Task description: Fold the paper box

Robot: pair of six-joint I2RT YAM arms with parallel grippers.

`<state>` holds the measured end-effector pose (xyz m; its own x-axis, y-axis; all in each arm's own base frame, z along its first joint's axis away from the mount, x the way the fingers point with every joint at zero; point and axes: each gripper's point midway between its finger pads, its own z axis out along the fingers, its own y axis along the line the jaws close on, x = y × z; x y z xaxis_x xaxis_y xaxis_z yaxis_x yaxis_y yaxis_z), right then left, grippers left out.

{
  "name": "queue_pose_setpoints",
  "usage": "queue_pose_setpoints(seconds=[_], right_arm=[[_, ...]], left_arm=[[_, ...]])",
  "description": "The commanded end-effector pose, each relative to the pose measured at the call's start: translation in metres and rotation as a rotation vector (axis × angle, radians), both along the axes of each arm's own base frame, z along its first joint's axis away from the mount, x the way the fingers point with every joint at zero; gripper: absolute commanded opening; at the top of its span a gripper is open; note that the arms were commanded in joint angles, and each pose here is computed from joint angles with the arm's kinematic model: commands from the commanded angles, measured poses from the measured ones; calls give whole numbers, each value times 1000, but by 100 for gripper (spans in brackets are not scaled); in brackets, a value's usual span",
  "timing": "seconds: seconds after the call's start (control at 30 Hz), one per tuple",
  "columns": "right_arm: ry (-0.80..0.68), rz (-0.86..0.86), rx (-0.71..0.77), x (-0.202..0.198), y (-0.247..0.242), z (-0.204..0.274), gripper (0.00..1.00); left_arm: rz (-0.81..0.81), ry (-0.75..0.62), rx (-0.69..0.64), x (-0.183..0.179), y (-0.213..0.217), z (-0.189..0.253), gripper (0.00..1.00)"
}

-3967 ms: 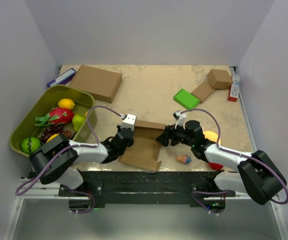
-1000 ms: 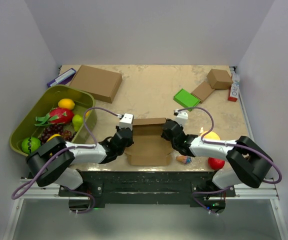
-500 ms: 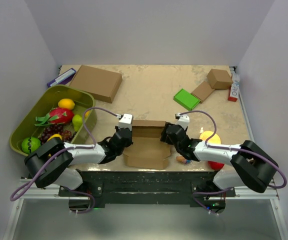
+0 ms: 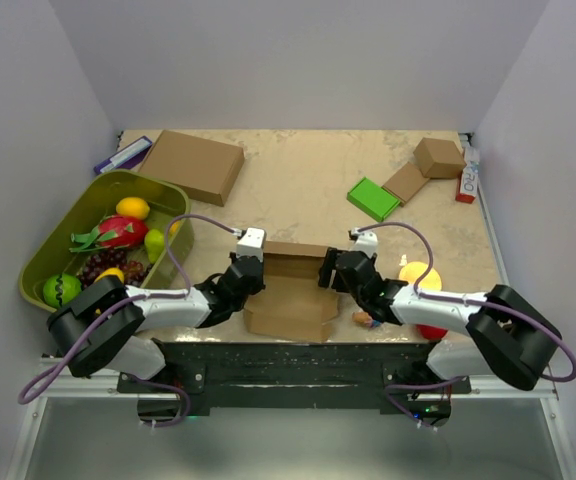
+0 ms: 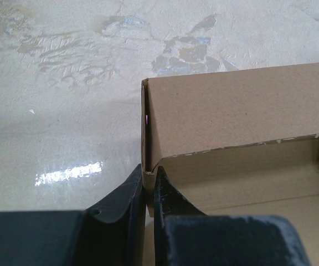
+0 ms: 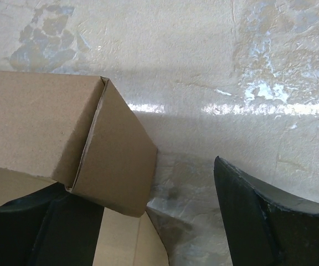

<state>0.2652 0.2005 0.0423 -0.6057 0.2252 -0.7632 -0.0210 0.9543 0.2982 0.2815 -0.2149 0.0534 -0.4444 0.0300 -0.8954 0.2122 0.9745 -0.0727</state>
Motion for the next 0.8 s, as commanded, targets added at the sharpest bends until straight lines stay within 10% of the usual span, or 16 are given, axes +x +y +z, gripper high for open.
queue_pose_setpoints(seconds=[0.0, 0.6, 0.77], right_arm=[[-3, 13, -28, -6, -9, -2, 78], [-23, 115, 36, -14, 11, 8, 82], [-13, 116, 19, -14, 10, 3, 70]], left_arm=[[27, -39, -30, 6, 2, 12, 0], [26, -32, -28, 6, 1, 10, 0], [28, -33, -29, 6, 1, 11, 0]])
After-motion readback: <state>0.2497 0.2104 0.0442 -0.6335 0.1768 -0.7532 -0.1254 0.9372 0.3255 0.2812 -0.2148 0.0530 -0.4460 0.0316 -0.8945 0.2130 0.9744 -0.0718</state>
